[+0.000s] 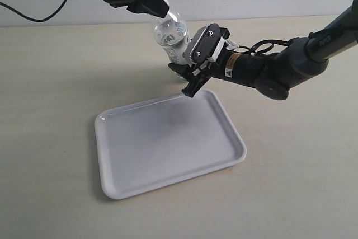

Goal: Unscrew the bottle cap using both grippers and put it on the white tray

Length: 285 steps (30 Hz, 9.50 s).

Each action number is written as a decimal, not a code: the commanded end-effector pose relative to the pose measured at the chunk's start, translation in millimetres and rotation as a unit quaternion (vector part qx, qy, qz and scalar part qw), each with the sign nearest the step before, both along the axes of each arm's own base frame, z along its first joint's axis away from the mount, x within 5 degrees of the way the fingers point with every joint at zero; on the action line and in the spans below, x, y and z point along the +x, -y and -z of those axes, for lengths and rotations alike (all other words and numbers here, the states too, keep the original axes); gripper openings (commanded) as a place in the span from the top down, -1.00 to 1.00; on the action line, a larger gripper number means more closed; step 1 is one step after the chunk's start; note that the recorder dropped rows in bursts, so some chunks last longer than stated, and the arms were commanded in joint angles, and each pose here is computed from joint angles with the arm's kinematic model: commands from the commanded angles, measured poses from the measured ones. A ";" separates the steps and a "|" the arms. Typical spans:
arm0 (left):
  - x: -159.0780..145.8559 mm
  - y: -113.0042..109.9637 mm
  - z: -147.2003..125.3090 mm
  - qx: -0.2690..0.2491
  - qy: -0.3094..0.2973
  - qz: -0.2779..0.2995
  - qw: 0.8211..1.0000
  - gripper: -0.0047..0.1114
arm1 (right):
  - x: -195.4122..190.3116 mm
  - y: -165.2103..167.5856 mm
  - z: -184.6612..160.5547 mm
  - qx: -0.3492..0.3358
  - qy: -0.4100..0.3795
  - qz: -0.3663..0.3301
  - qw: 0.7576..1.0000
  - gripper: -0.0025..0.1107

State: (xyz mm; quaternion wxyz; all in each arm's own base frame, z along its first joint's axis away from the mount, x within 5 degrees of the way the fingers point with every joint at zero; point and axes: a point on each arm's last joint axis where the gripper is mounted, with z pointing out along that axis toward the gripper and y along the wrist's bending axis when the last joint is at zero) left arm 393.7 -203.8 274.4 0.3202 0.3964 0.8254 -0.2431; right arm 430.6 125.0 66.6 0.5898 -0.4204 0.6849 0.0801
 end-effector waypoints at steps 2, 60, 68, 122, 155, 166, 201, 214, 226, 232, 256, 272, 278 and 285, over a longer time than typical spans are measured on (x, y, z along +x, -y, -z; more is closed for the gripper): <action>-1.2 1.5 -3.4 0.004 0.021 0.018 1.000 -0.10 | 3.0 1.7 -6.8 0.016 0.013 0.007 1.000 0.96; -8.1 5.9 -19.5 0.141 0.266 0.228 0.926 -0.27 | 3.5 2.8 -5.7 0.013 0.007 0.014 1.000 0.96; -6.8 7.3 -15.7 0.133 0.257 0.222 0.931 -0.27 | 3.5 2.8 -5.7 0.013 0.007 0.014 1.000 0.96; -1.6 11.2 -3.6 0.048 0.114 0.082 0.989 0.92 | 3.5 2.8 -5.7 0.013 0.007 0.014 1.000 0.96; 0.5 10.9 -4.5 0.016 0.069 0.018 0.997 -0.07 | 3.5 2.8 -5.7 0.013 0.007 0.014 1.000 0.96; 0.6 10.9 -4.6 0.026 0.087 0.036 0.995 -0.07 | 3.5 2.8 -5.7 0.015 0.006 0.014 1.000 0.96; -2.8 10.8 -15.6 0.092 0.164 0.160 0.969 -0.22 | 3.5 2.9 -5.5 0.014 0.005 0.015 1.000 0.96; -2.7 10.8 -15.7 0.105 0.189 0.185 0.959 -0.22 | 3.5 2.9 -5.5 0.014 0.005 0.015 1.000 0.96; -4.0 10.0 -14.3 0.112 0.184 0.194 0.957 -0.22 | 7.3 3.1 -4.7 -0.004 0.004 0.015 1.000 0.96; -3.0 10.1 -14.9 0.109 0.184 0.185 0.959 -0.22 | 7.0 2.8 -4.6 -0.011 0.009 0.010 1.000 0.96; -4.2 10.4 -14.5 0.108 0.181 0.191 0.959 -0.22 | 7.2 2.7 -7.2 -0.006 0.028 0.011 1.000 0.96; 2.1 11.8 -3.3 0.118 0.187 0.194 0.956 -0.22 | 7.4 3.9 -5.2 -0.010 0.016 0.018 1.000 0.96; 2.3 12.1 -7.3 0.111 0.194 0.186 0.957 -0.22 | 7.3 3.8 -5.2 -0.011 0.016 0.017 1.000 0.96; 3.7 12.5 -8.4 0.107 0.199 0.178 0.958 -0.21 | 7.3 3.8 -5.2 -0.011 0.016 0.017 1.000 0.96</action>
